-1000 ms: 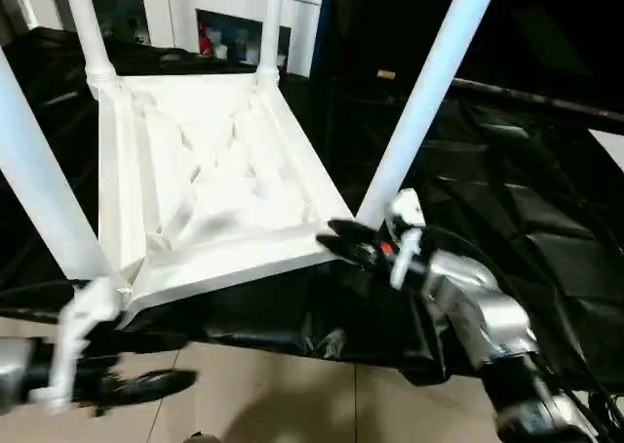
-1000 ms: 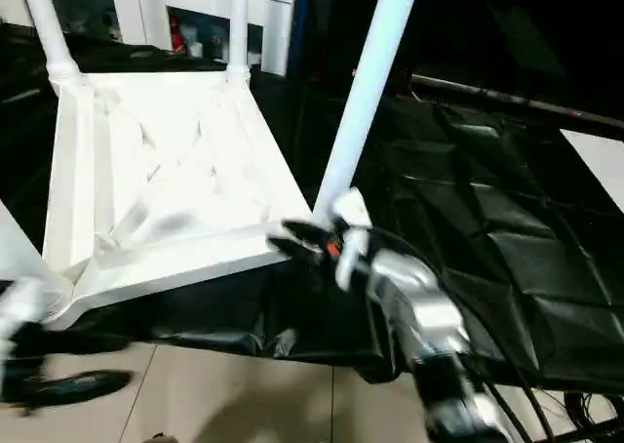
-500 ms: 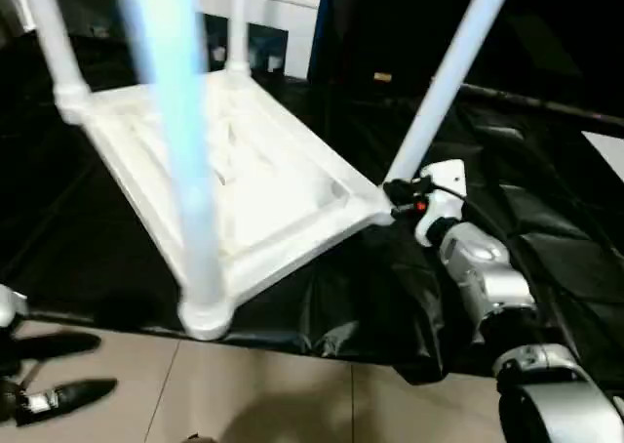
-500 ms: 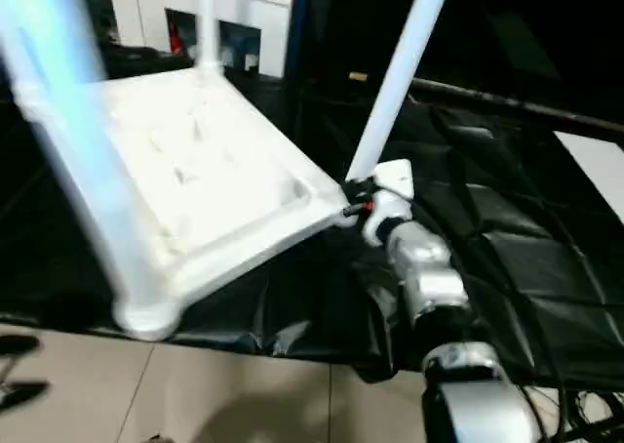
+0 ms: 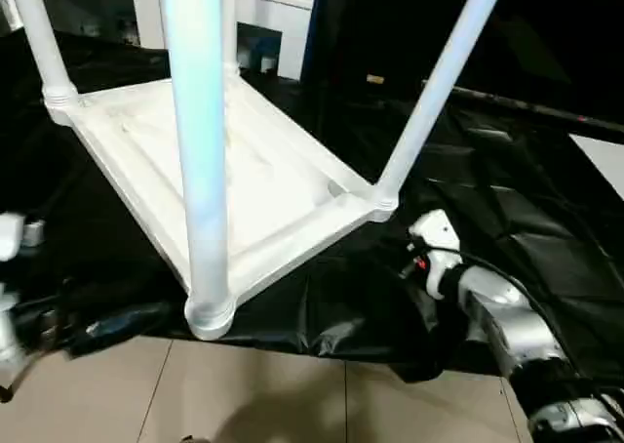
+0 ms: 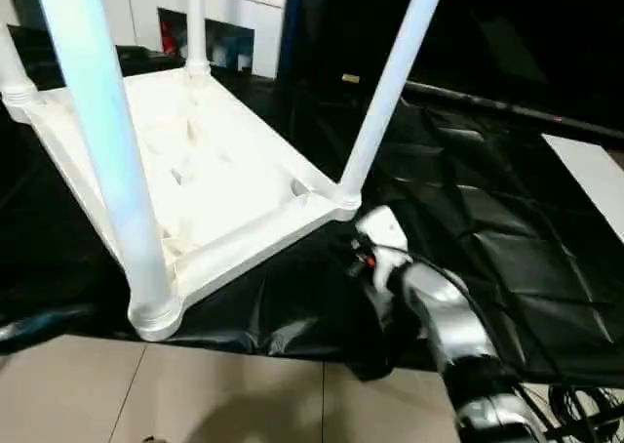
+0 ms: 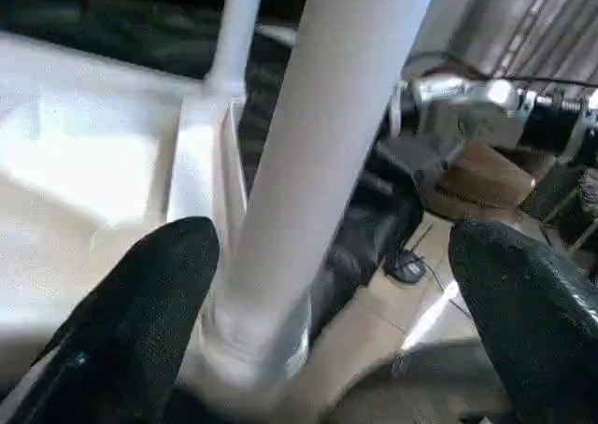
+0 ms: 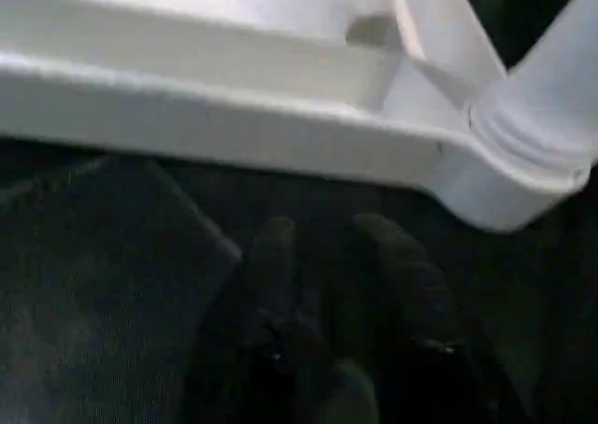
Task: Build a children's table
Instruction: Rotate table base
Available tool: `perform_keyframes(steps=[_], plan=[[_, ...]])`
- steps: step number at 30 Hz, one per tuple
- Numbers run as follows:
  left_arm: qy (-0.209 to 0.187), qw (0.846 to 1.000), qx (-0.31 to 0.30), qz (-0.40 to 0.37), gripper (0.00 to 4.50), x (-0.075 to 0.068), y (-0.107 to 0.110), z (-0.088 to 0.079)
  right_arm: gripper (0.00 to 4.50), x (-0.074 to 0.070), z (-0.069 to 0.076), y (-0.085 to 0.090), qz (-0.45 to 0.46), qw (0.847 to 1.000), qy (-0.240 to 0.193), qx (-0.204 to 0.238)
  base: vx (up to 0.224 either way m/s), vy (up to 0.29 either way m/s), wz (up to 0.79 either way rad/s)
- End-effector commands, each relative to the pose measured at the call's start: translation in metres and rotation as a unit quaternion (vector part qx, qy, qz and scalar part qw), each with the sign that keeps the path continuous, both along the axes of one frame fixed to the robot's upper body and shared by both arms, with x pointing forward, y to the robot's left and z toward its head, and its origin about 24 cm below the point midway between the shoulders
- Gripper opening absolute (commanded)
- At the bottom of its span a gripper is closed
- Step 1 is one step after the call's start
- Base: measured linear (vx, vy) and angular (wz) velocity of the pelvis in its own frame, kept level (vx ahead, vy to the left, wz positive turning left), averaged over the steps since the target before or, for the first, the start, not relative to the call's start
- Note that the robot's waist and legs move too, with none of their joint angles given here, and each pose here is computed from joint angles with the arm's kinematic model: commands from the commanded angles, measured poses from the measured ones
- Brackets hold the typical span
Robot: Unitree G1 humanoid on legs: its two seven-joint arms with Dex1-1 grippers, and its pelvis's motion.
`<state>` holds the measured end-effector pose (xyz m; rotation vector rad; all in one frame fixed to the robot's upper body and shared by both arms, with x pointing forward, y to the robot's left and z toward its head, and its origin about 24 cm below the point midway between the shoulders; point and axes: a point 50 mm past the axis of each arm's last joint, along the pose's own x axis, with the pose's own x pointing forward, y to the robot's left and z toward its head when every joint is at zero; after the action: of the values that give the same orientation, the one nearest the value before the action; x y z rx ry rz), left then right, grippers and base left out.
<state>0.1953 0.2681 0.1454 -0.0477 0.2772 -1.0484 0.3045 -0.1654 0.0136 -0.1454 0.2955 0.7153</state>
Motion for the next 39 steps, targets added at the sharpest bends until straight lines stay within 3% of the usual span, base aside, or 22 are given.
perform_keyframes(steps=[1,2,5,8,10,17,18,20,21,24,25,27,32,39], plan=[[-0.018,0.999,0.030,0.002,4.50,0.012,-0.010,-0.006,1.25,0.005,0.003,-0.004,-0.011,1.000,-0.004,-0.009,0.000,0.000,0.00],[-0.030,0.999,0.037,0.004,4.50,0.017,-0.012,-0.008,1.51,0.006,0.004,-0.002,-0.012,1.000,-0.005,-0.009,0.000,0.000,0.00],[-0.041,0.999,0.034,0.011,4.50,0.025,-0.016,-0.009,1.59,0.008,0.005,0.002,-0.012,1.000,-0.005,-0.007,0.000,0.000,0.00],[-0.082,0.997,0.011,0.002,4.50,0.048,-0.037,-0.008,1.89,0.015,0.004,0.024,0.000,1.000,0.001,0.002,0.000,0.000,0.00],[-0.092,0.996,-0.002,-0.012,4.50,0.054,-0.048,-0.007,2.01,0.017,0.002,0.032,0.006,1.000,0.006,-0.001,0.000,0.000,0.00],[-0.110,0.986,-0.064,-0.111,4.50,0.070,-0.111,-0.004,2.53,0.021,-0.010,0.059,0.025,0.999,0.032,-0.028,0.000,0.000,0.00],[-0.110,0.986,-0.064,-0.111,4.50,0.070,-0.111,-0.004,2.63,0.021,-0.010,0.059,0.025,0.999,0.032,-0.028,0.000,0.000,0.00],[-0.118,0.979,-0.078,-0.149,4.50,0.076,-0.138,-0.005,2.76,0.021,-0.013,0.066,0.031,0.998,0.037,-0.039,0.000,0.000,0.00],[-0.119,0.978,-0.079,-0.152,4.50,0.076,-0.139,-0.005,2.83,0.021,-0.014,0.066,0.031,0.998,0.037,-0.039,0.000,0.000,0.00],[-0.127,0.968,-0.094,-0.196,4.50,0.081,-0.174,-0.006,3.07,0.025,-0.011,0.072,0.011,0.999,0.029,-0.026,0.000,0.000,0.00],[-0.127,0.968,-0.094,-0.196,4.50,0.081,-0.174,-0.006,3.19,0.025,-0.011,0.072,0.011,0.999,0.029,-0.026,0.000,0.000,0.00],[-0.143,0.966,-0.086,-0.196,4.50,0.092,-0.193,-0.008,3.27,0.028,-0.009,0.073,-0.007,1.000,0.020,-0.020,0.000,0.000,0.00],[-0.176,0.966,-0.066,-0.179,4.50,0.106,-0.217,-0.011,3.62,0.031,-0.007,0.070,-0.023,1.000,0.012,-0.017,0.000,0.000,0.00],[-0.197,0.959,-0.059,-0.196,4.50,0.108,-0.240,-0.015,4.18,0.031,-0.005,0.077,-0.007,1.000,0.006,0.008,0.000,0.000,0.00]])
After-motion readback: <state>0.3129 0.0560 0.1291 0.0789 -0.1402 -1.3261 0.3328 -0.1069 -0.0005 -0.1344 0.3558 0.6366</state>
